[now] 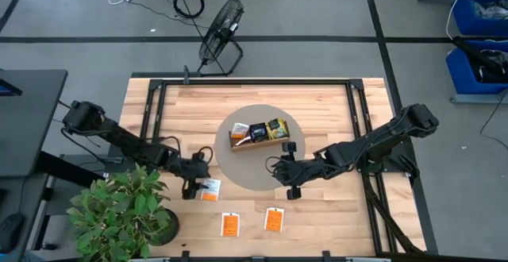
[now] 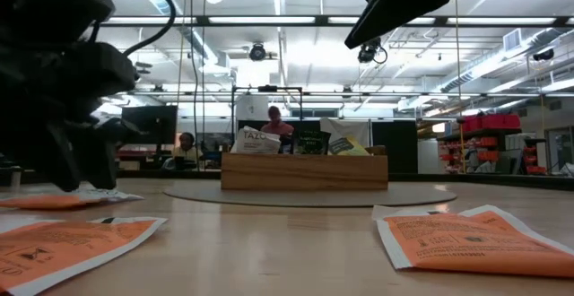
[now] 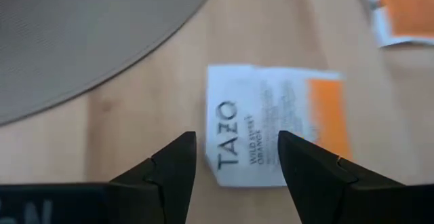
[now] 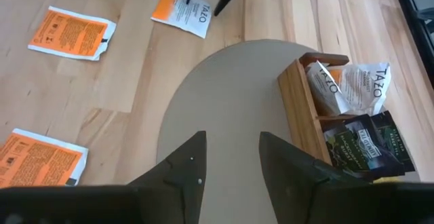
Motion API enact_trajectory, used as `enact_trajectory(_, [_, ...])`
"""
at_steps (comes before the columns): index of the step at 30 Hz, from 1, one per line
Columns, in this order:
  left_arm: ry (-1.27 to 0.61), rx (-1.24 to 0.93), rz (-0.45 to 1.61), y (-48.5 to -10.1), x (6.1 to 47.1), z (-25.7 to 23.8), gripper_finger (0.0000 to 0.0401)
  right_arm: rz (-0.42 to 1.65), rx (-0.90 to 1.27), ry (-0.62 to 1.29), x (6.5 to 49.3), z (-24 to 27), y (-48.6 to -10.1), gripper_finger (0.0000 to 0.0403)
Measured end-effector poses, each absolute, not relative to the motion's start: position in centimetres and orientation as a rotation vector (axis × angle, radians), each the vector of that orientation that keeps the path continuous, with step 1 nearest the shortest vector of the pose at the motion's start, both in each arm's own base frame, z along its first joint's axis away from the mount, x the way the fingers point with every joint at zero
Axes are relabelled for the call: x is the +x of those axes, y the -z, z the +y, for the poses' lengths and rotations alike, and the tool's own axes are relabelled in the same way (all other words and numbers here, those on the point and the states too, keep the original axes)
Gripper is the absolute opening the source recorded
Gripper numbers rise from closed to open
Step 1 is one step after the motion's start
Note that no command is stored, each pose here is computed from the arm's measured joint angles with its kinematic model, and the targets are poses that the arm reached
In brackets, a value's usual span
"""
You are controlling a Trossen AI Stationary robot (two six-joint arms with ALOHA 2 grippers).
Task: Pick & Place Tea
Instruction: Put the white tea bag into the left section of the wooden organizer
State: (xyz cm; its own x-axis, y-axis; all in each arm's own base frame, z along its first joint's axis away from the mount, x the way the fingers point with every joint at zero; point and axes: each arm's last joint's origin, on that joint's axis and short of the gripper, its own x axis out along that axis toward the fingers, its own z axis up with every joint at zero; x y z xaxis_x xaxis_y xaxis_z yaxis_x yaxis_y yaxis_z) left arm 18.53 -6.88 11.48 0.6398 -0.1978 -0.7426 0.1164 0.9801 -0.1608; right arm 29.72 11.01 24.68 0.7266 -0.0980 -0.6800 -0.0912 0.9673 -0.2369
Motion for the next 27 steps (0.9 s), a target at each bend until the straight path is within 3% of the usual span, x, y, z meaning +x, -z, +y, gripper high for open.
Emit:
enact_trajectory(16, [0.098,-0.048,0.864,-11.2,18.1,-7.1,0.0208,0.744,-0.256,0.005,29.8,11.0,-24.8,0.0144])
enact_trajectory(27, [0.067,-0.065,0.902,-10.2,18.4,-7.2,0.015,0.734,-0.265,0.0,29.9,11.0,-24.9,0.0144])
